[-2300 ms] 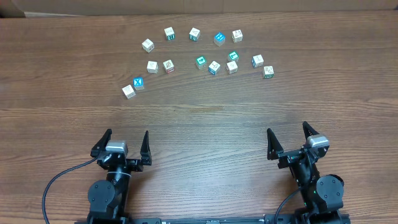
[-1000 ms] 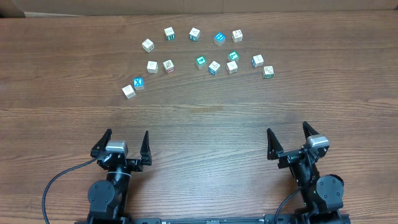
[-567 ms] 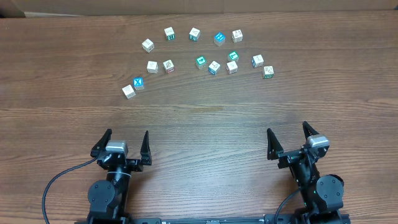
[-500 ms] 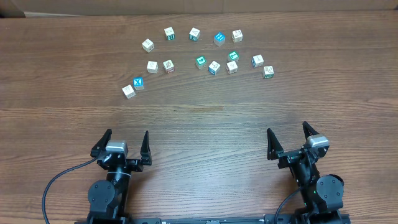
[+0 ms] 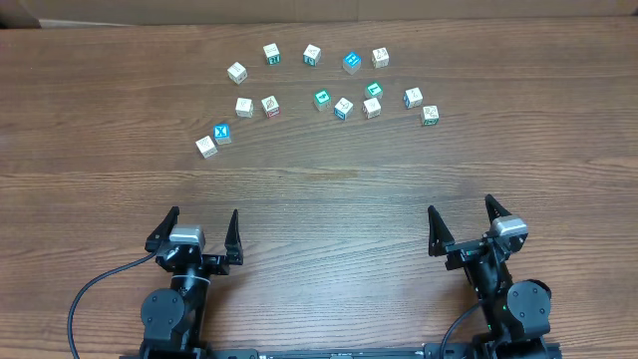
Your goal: Form a horizontal line
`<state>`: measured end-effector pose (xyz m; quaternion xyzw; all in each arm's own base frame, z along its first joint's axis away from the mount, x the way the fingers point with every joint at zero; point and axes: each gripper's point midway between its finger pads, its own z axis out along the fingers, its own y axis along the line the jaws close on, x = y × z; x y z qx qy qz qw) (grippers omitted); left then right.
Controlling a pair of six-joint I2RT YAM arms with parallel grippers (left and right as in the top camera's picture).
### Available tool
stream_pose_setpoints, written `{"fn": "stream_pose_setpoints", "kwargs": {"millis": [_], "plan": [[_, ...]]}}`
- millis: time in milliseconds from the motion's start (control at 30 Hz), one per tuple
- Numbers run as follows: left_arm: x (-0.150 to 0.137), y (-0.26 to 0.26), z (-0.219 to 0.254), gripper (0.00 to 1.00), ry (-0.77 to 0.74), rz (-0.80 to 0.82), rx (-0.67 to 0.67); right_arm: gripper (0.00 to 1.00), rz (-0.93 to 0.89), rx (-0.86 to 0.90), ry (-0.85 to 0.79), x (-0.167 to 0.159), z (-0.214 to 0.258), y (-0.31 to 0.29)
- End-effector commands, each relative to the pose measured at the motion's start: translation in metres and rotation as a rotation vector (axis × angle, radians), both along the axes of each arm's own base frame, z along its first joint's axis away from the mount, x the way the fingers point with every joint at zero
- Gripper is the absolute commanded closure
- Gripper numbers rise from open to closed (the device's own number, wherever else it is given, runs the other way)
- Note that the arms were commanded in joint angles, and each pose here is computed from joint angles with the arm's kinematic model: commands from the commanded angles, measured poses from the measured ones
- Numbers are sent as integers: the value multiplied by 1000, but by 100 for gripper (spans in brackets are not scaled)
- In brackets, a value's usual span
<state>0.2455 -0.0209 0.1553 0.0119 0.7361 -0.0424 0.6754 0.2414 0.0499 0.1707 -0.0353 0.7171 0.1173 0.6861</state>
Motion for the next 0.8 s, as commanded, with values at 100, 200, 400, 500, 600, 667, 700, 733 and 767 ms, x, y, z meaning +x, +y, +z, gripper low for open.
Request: {"fn": "stream_pose_setpoints", "kwargs": {"millis": [100,200,400,500,600,667,700,733,767], "plan": [[0,-1,1,0,-10,-2,19,0,-10,4,-7,0,-1,-2],[0,-1,1,0,-10,-2,19,0,-10,4,-7,0,-1,-2],[0,-1,1,0,-9,-2,19,0,-10,4,-7,0,-1,-2],[0,-1,1,0,-10,-2,19,0,-10,4,-7,0,-1,-2],[0,-1,1,0,-10,-2,19,0,-10,4,-7,0,-1,-2],[0,-1,1,0,-10,-2,19,0,-10,4,-7,0,-1,-2],[0,-1,1,0,-9,-2,19,0,-10,4,-7,0,-1,-2],[0,-1,1,1,-9,-2,19,0,-10,4,-7,0,-1,-2],[0,-1,1,0,-9,-2,19,0,-10,4,-7,0,-1,-2]]}}
